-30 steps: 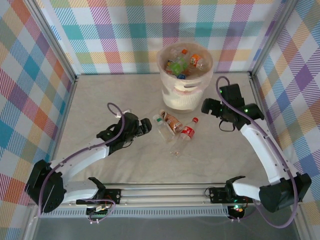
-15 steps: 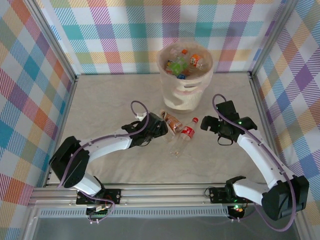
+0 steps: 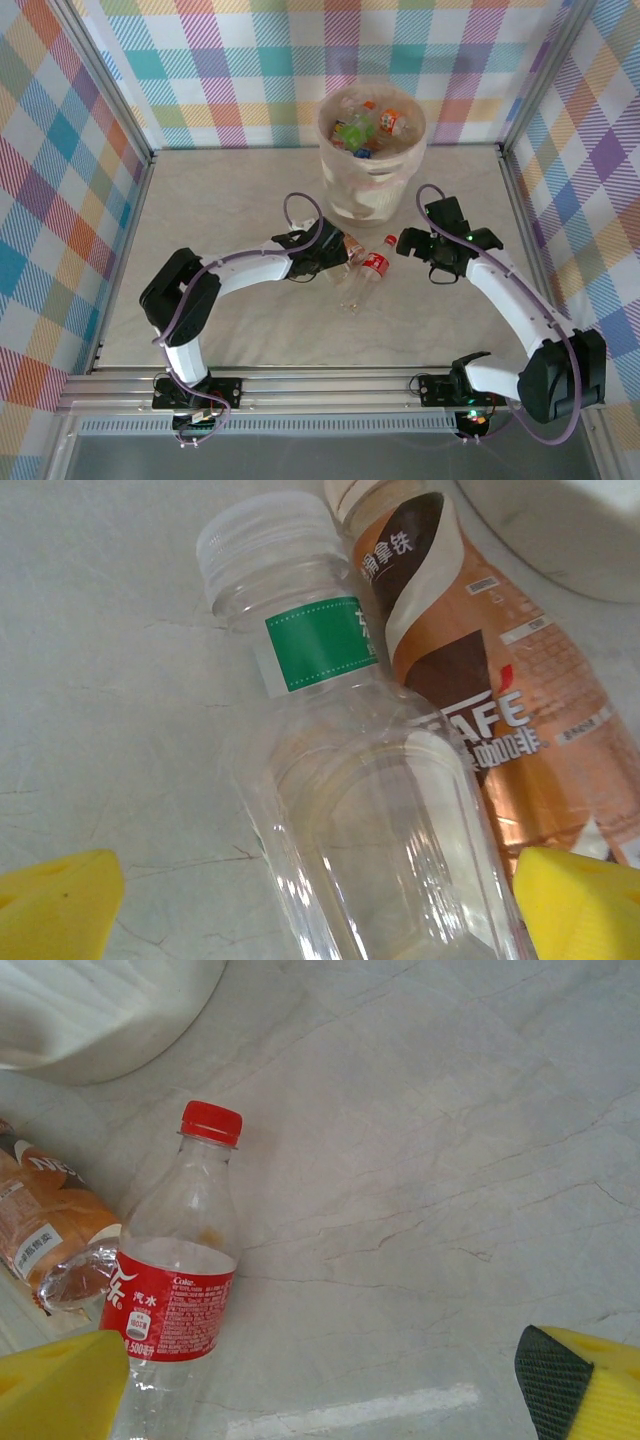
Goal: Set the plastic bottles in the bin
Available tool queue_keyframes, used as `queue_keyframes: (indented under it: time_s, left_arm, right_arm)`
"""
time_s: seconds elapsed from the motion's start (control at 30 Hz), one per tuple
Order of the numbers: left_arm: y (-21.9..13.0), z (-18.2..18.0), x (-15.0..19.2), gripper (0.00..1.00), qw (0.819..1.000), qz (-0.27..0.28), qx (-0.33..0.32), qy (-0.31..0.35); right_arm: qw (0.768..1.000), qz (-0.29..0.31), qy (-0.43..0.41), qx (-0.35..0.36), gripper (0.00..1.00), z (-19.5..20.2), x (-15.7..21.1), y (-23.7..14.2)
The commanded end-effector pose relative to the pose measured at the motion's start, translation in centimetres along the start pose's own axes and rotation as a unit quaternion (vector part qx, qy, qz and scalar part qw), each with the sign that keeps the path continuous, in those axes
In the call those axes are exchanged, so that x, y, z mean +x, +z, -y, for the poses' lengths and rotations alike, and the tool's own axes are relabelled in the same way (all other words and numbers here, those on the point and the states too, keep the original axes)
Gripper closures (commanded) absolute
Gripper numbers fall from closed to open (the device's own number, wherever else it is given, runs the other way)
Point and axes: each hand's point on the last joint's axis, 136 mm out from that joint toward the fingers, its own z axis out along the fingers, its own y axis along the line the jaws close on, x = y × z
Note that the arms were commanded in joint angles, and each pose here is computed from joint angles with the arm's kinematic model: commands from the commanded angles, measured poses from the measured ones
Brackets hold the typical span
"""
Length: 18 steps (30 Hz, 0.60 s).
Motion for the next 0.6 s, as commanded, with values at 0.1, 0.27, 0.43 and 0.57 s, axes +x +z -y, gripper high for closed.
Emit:
queue_keyframes:
  time_s: [0.1,0.27,0.43,0.57]
  left_arm:
    - [1.3,-0.5,1.0,0.00,0.999,-0.022,-0.031,0.003]
    - [1.6,-2.5,1.8,0.01,0.998,-0.029,-0.058,-0.010]
    - [1.9,-3.8,2.3,0.10,0.997,-0.034,-0.070,-0.017]
    - [2.2,-4.7,2.0,0.19,0.996,-0.028,-0.082,-0.015]
  right_arm:
    - [1.000,0.000,-0.008,-0.003,0.00,-0.7,-0.6,0.6]
    - [1.000,-0.012,-0.003,0.002,0.00,-0.9,-0.6,1.2]
    - [1.000,-0.018,0.001,0.003,0.00,-1.1,-0.7,1.6]
    - [1.000,-0.020,0.004,0.003,0.00,-1.2,-0.8,1.7]
